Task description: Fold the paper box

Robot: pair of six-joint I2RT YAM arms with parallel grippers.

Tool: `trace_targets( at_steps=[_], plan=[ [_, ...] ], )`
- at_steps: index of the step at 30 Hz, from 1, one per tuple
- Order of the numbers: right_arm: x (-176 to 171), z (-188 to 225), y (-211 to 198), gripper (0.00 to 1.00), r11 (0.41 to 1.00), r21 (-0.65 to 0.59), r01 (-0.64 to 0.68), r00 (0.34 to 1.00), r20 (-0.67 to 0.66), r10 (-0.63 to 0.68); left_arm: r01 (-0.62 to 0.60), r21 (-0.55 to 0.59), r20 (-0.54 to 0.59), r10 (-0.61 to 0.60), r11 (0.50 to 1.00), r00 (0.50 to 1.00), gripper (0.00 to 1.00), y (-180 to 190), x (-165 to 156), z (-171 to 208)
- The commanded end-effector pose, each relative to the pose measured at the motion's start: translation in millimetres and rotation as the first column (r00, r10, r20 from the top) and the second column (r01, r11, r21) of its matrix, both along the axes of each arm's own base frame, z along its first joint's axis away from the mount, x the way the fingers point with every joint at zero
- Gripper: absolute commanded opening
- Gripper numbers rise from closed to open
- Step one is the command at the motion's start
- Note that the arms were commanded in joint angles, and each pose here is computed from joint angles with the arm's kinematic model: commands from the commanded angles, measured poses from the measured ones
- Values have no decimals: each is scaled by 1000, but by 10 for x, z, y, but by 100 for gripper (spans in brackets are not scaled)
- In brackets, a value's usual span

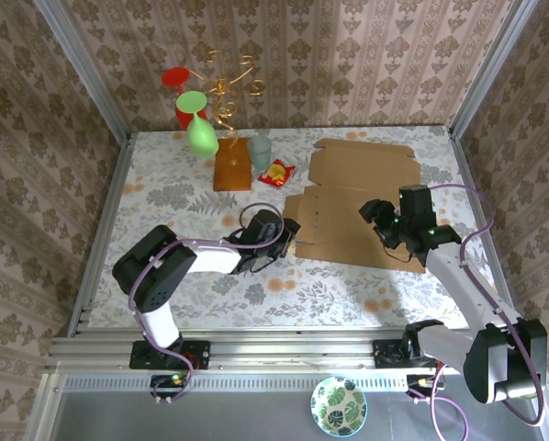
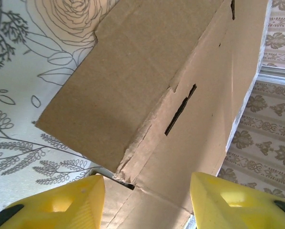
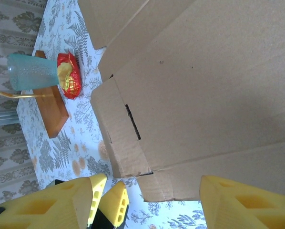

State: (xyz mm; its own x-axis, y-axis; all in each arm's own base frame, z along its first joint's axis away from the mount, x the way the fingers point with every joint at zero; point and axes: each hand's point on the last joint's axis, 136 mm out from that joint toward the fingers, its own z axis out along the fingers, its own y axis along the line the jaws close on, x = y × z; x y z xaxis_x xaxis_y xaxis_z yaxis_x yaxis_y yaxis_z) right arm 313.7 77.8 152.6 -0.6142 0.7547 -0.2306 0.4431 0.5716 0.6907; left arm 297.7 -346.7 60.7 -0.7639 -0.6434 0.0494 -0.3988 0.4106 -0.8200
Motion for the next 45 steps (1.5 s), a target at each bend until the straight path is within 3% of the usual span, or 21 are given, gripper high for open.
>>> trace_targets(
  at_steps=[1,12,16,17,24,31,39,45],
  plan=[
    [-18,49,65,62,997,74,0,1000,18,-1,-36,-29,-3,36,999,999,51,-67,60,5],
    [-284,136,94,60,985,167,39,999,12,-41,-81,-31,39,82,996,996,34,-125,283,-114],
    [-374,47,72,60,985,164,55,998,-15,-53,-88,-44,48,90,995,995,4,-143,323,-103],
    [-403,2,74,60,983,173,65,998,-32,-60,-97,-49,51,100,994,994,0,-136,335,-75],
    [-640,-238,37,66,957,216,192,979,-109,-172,-136,-108,103,147,985,984,0,-125,493,571],
    [-549,-552,-7,76,854,347,388,920,-85,-383,-132,-171,74,147,976,986,0,-199,519,800],
    [-246,-268,33,73,855,378,355,920,19,-390,-114,-177,73,129,977,989,0,-206,487,853],
    [-207,-432,34,70,843,370,390,907,2,-420,-102,-178,84,118,979,989,0,-191,487,916]
  ],
)
